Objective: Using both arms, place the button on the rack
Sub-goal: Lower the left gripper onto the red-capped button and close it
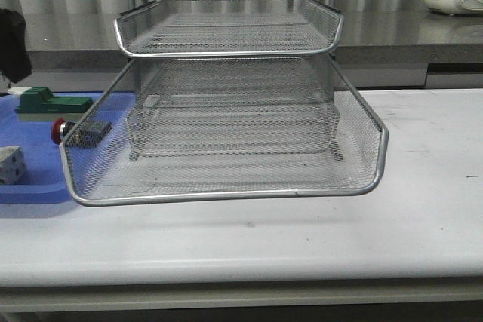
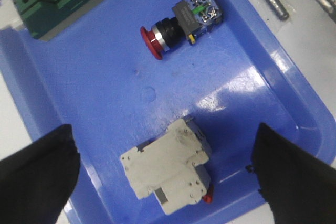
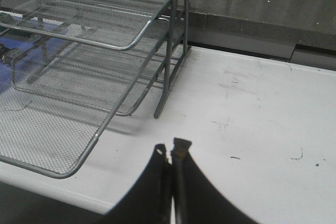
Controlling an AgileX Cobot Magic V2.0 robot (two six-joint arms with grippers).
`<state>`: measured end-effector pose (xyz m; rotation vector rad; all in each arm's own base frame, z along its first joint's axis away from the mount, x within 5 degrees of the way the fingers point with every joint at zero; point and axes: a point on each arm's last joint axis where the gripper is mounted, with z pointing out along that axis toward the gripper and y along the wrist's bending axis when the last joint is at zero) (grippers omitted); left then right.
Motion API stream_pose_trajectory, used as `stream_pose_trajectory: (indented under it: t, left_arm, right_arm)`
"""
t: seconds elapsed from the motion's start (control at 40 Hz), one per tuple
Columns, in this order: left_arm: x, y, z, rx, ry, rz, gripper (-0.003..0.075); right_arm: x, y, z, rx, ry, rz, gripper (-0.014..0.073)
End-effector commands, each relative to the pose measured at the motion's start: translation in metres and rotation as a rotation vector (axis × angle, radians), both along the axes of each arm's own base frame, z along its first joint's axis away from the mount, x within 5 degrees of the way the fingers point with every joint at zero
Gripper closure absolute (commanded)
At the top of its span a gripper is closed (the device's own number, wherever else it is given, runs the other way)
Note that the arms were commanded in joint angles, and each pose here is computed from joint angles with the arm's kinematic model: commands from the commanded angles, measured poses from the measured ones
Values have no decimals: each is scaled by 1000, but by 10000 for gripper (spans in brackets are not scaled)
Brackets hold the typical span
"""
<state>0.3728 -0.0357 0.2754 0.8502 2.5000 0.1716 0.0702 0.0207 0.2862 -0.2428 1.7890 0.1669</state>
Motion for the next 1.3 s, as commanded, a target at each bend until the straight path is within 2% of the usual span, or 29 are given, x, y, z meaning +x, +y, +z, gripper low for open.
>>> stream_pose_trajectory:
  t: [0.0, 0.12, 0.2, 0.62, 1.27]
  left_arm:
    - [20, -5, 13, 1, -35, -34, 91]
    - [44, -10, -4, -32, 26, -84, 91]
    - [58, -12, -10, -51, 22, -110, 91]
    - [110, -17, -46, -32, 74, -158, 91]
    - [124, -22, -75, -47, 99, -208, 91]
  right_arm:
    - [2, -2, 15, 25, -90, -29, 655]
    - [2, -2, 15, 25, -90, -29, 655]
    - [2, -2, 15, 25, -90, -29, 655]
    - [2, -2, 15, 25, -90, -29, 655]
    - [2, -2, 15, 25, -90, -29, 655]
